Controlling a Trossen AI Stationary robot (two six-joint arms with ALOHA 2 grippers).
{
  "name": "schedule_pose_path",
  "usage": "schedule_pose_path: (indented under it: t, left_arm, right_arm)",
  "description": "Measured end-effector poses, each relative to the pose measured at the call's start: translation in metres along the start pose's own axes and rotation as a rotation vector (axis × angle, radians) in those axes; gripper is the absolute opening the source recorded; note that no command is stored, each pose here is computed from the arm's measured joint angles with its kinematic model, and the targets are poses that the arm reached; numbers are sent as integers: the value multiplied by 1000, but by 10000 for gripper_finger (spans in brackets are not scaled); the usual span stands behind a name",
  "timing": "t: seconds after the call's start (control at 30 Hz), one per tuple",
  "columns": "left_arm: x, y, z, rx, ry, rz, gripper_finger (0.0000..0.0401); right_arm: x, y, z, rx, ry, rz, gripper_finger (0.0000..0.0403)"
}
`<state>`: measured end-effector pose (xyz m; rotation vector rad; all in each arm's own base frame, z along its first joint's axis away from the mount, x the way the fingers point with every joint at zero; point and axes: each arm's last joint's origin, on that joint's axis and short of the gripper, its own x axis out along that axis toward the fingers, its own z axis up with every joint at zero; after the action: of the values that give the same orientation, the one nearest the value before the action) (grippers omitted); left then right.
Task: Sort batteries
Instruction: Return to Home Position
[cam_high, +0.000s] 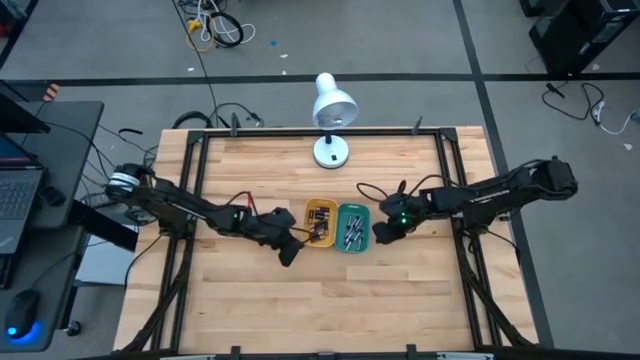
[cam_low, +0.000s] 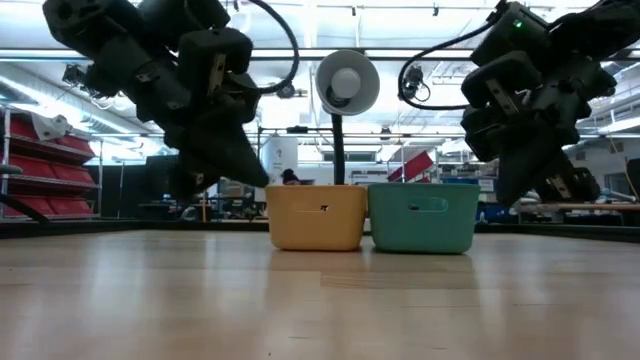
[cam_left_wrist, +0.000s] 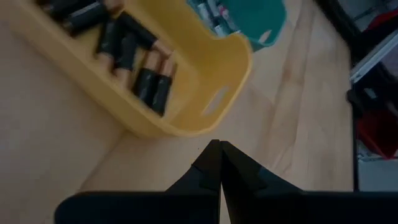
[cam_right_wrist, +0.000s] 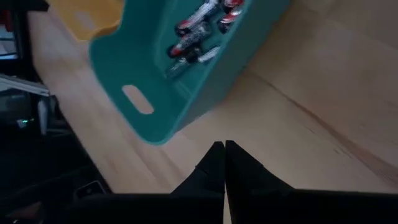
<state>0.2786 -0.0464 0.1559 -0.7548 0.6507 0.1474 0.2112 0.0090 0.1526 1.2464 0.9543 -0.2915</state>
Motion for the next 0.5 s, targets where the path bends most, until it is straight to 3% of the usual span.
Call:
schedule_pose_path:
  t: [0.5]
  left_arm:
    - [21, -10, -17, -74, 1, -97, 15]
  right_arm:
    - [19, -3, 6, -2, -83, -49, 0]
